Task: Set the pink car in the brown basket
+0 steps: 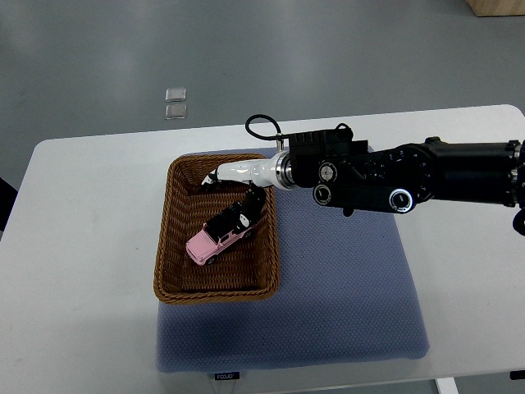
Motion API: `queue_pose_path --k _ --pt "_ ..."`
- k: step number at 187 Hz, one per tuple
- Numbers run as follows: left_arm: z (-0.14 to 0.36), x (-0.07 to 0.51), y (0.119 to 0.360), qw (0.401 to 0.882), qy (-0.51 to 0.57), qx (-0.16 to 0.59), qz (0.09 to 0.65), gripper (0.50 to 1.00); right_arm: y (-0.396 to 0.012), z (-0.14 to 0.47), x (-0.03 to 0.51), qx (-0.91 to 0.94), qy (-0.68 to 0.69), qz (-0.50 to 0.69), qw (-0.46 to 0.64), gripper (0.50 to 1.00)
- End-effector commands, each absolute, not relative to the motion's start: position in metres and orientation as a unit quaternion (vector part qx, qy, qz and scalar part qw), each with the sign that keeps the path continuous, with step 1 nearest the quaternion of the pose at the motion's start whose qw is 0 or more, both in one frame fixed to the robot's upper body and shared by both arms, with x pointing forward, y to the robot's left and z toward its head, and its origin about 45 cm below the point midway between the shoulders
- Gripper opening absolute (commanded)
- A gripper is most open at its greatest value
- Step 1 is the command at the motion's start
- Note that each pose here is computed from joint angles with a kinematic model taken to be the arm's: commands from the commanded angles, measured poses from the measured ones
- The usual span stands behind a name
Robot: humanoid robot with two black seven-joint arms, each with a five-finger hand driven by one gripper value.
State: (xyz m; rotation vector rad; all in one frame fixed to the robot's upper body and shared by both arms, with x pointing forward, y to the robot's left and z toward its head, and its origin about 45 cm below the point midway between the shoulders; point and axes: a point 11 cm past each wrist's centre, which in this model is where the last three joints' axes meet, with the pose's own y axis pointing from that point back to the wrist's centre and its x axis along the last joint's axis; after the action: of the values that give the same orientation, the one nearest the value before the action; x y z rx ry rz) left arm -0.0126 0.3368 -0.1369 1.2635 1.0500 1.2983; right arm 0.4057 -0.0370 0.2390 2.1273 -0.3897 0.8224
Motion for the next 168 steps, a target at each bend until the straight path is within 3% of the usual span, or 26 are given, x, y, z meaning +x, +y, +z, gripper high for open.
queue_pose_path --k 1,35,109,168 --pt "-0.137 -0.013 0.337 0.500 0.434 0.522 0.537 1.000 -0.044 0.252 0.416 0.843 -0.178 0.322 0.392 0.893" --pt "-0.137 -0.013 0.337 0.500 0.434 0.522 0.537 1.000 -0.075 0.282 0.441 0.857 -0.256 0.274 0.354 0.893" --pt "-0.137 -0.013 0.337 0.500 0.434 0.522 0.537 1.000 -0.218 0.247 0.479 0.829 -0.541 -0.043 0.135 0.893" --pt "-0.137 -0.013 0.337 0.500 0.434 0.522 0.537 1.000 -0.251 0.213 0.469 0.747 -0.624 -0.217 -0.073 0.893"
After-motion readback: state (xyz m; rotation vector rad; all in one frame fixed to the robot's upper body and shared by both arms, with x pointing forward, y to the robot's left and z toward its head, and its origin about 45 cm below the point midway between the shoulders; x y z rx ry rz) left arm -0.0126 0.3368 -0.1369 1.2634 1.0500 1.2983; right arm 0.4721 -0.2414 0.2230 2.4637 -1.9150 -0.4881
